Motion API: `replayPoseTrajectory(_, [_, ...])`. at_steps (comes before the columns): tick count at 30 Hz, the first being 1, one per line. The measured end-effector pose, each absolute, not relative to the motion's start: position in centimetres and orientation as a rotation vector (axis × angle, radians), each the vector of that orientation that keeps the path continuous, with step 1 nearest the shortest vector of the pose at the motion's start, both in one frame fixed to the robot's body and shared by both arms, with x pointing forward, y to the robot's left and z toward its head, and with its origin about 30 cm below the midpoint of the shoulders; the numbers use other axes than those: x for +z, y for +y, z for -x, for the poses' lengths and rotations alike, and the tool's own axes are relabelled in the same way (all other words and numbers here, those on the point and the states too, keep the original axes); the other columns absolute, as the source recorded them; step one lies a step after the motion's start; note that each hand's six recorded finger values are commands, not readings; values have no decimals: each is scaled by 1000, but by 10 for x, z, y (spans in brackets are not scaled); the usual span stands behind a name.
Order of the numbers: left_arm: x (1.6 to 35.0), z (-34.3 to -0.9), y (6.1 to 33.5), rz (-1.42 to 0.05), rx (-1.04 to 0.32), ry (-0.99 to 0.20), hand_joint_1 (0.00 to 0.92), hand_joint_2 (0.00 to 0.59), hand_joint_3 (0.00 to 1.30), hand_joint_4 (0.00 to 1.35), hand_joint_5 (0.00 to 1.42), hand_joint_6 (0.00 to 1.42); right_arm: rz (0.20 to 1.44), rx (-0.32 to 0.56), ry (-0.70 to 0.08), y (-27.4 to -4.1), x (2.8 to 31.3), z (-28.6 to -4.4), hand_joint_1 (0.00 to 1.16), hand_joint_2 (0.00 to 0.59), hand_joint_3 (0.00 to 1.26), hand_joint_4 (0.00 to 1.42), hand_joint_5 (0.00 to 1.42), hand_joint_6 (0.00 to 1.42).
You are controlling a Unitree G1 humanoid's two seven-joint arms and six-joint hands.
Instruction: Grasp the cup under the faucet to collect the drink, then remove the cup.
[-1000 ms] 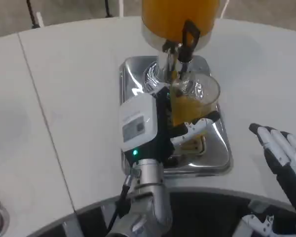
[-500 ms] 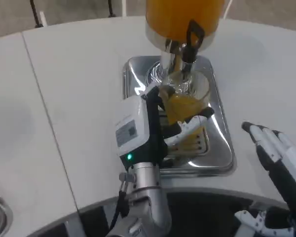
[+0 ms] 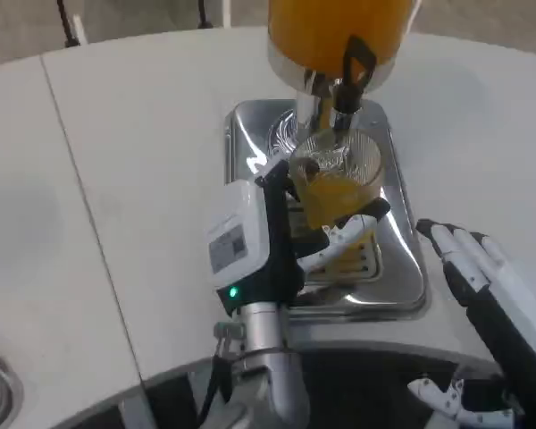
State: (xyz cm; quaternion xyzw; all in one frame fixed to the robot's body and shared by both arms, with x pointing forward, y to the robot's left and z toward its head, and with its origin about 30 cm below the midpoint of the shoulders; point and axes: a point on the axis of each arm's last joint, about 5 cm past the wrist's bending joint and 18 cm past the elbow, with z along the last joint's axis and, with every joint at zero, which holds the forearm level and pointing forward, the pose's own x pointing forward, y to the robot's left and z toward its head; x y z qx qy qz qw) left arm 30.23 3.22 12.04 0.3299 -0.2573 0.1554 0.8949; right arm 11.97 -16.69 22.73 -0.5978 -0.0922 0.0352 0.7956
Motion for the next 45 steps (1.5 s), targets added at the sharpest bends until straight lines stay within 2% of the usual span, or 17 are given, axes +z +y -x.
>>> replayPoseTrajectory(10, [114,-298,54,-725,338,-591,570,86,1149,1239,1424,1424,1333,68,-299,-161,227,-122,732,346,0,0,0,128])
replayPoseTrajectory(19, [119,-301,61,-724,367,-608,569,81,1149,1239,1424,1424,1314,76,-258,-163,218,-124,739,347,0,0,0,128])
replayPoseTrajectory(39, [114,-306,98,-868,390,-629,575,75,1149,1253,1424,1424,1323,57,-304,-161,223,-126,744,348,0,0,0,128])
replayPoseTrajectory(45, [113,-305,112,-900,397,-626,578,74,1149,1252,1424,1424,1332,63,-296,-162,221,-127,744,348,0,0,0,128])
